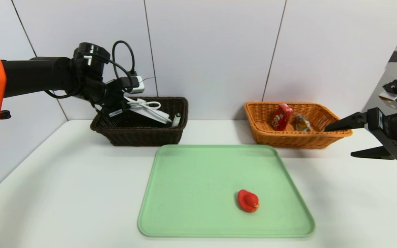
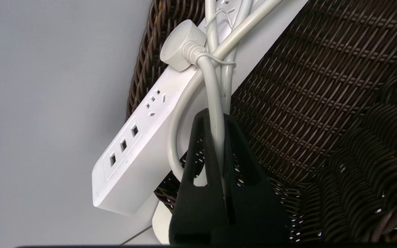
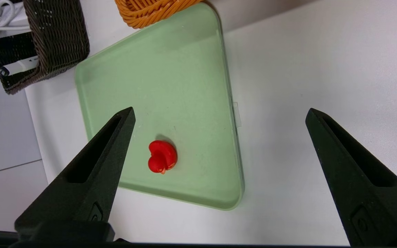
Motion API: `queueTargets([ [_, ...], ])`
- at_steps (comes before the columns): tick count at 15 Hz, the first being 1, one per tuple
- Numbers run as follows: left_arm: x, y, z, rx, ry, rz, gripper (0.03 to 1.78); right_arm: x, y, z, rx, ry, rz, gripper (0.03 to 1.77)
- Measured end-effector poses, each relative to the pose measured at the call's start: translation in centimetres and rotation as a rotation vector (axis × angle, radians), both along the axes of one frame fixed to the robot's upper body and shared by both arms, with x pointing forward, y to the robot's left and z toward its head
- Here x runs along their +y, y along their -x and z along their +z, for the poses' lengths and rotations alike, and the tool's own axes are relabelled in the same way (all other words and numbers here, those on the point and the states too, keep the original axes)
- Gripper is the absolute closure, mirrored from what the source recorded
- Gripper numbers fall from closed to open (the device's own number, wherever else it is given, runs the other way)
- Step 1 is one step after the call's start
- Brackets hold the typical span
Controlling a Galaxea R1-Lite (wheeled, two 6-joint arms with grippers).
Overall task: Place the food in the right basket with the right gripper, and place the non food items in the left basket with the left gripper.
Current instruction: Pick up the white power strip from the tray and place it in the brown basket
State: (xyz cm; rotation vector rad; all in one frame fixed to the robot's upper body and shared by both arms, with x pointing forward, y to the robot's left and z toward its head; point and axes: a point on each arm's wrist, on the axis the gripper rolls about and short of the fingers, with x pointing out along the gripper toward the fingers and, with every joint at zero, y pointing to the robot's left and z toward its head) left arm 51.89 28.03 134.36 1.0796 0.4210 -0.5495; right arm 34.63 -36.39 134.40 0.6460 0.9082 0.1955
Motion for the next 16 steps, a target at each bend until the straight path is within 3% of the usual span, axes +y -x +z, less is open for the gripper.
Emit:
queueTargets([
  [1, -0.1, 0.0, 0.0, -0.002, 0.001, -0.001, 1.73, 0.0, 0.0, 0.0, 0.0, 0.0, 0.0, 0.09],
  [5, -0.2, 0.0, 0.1, -0.008, 0.003, -0.003, 1.1, 0.0, 0.0, 0.0, 0.002, 0.0, -0.001, 0.09],
  [10, -0.4, 0.7, 1.4, -0.032, 0.039, 0.006, 0.63, -0.2, 0.1, 0.0, -0.001, 0.0, -0.008, 0.09],
  [13, -2.6, 2.8, 4.0, -0.056, 0.157, 0.01, 0.46, -0.3, 0.1, 0.0, -0.001, -0.001, -0.012, 0.09],
  [16, -6.7, 5.7, 6.1, 0.002, 0.361, 0.019, 0.35, -0.3, 0.2, 0.1, -0.003, -0.001, -0.014, 0.09],
])
